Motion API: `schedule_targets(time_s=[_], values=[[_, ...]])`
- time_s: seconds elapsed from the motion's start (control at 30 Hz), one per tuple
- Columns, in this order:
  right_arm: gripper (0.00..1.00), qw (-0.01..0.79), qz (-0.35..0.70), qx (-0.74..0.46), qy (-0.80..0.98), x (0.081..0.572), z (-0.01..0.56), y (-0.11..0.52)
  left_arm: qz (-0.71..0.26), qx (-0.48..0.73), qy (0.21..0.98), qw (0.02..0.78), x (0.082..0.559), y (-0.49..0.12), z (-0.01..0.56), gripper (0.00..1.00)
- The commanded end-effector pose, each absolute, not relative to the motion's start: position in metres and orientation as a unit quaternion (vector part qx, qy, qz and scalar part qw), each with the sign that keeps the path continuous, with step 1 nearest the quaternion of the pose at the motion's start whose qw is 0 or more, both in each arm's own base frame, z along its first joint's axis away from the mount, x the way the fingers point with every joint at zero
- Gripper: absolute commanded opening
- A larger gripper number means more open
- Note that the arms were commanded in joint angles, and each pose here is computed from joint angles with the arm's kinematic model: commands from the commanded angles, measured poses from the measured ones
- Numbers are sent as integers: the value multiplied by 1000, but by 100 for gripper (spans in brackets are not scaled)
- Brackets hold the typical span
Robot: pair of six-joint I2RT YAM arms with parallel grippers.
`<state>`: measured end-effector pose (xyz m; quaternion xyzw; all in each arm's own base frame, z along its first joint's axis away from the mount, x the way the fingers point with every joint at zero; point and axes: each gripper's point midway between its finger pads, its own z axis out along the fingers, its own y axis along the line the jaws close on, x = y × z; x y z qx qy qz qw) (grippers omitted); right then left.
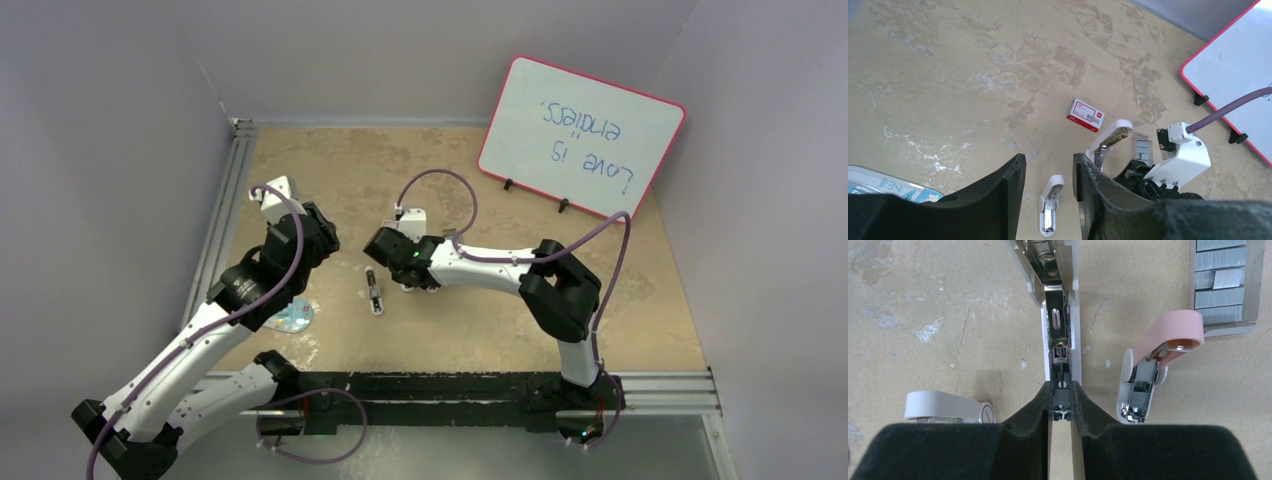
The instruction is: Load the staples into the stapler
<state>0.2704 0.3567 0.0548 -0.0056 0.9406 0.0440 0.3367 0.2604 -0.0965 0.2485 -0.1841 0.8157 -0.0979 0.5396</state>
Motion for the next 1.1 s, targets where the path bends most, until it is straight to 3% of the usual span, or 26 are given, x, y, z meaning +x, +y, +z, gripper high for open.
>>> schedule_targets(time_s=[0.0,1.07], values=[[17,358,48,1,933,278,70,354,-105,-186,809,548,264,-98,253,40],[22,337,50,-64,938,273,49,358,-107,-181,808,550,266,-100,254,40]])
